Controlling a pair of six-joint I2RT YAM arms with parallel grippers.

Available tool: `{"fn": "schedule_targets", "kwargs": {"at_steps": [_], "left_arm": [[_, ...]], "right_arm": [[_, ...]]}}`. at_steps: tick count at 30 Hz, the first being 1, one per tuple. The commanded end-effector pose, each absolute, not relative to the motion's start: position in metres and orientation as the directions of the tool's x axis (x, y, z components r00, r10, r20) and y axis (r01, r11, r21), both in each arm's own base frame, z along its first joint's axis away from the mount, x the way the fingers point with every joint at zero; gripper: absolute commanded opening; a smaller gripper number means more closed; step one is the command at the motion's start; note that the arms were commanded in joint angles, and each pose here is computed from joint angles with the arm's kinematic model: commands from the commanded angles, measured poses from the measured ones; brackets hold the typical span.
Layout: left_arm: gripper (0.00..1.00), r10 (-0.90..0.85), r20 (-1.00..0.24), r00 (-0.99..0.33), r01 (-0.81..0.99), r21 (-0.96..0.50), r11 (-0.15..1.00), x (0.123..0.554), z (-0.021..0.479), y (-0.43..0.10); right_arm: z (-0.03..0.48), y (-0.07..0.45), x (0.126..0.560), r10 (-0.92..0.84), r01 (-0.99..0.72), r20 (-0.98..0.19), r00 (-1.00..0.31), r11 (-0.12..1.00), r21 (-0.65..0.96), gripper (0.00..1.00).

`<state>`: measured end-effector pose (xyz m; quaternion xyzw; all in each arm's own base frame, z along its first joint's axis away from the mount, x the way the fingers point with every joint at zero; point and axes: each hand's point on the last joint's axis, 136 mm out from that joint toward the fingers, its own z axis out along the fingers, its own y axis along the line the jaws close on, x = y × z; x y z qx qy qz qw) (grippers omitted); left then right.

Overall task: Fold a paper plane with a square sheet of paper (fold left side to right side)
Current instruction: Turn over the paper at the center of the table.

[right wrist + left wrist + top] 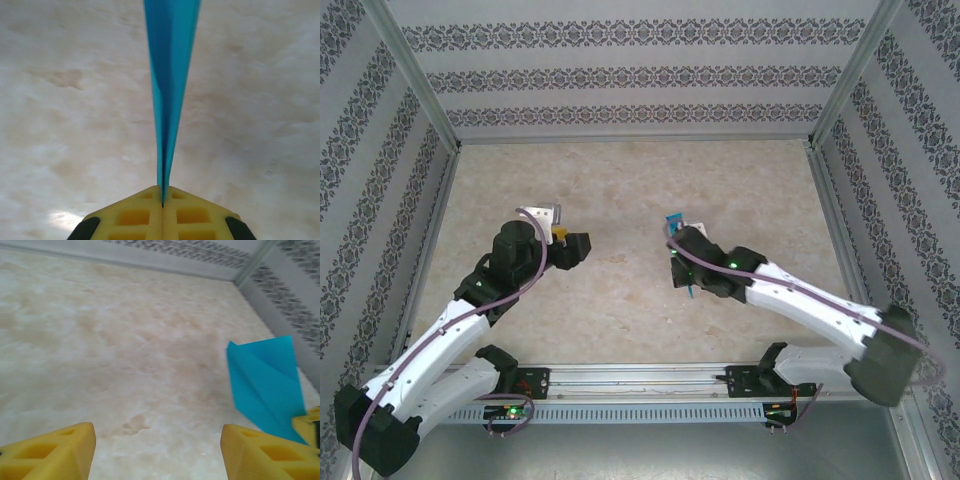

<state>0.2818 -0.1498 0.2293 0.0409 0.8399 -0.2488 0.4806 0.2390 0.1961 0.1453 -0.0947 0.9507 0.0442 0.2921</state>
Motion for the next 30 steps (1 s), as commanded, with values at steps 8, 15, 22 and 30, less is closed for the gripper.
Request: {"fn": "schedule_targets", "kwargs": {"at_steps": [8, 15, 22, 30], "left_arm": [[0.69, -0.136, -0.838, -0.529, 0.114, -0.229, 0.967, 0.276, 0.207, -0.097], [0.69, -0.148, -0.832, -0.535, 0.114, -0.245, 0.963, 0.282, 0.204, -0.099], [0.69, -0.152, -0.814, -0.561, 0.122, -0.263, 0.957, 0.287, 0.197, -0.105], [0.7, -0.158, -0.792, -0.59, 0.143, -0.295, 0.945, 0.289, 0.194, -0.113]], "right_arm": [[0.123, 0.177, 0.249, -0.393, -0.152, -0.401, -0.827, 0.844, -0.514, 0.02], [0.086, 0.193, 0.251, -0.449, -0.19, -0.274, -0.851, 0.748, -0.635, 0.04], [0.056, 0.219, 0.244, -0.435, -0.257, -0.229, -0.871, 0.799, -0.544, 0.13], [0.05, 0.24, 0.234, -0.399, -0.29, -0.248, -0.883, 0.878, -0.38, 0.36]]}}
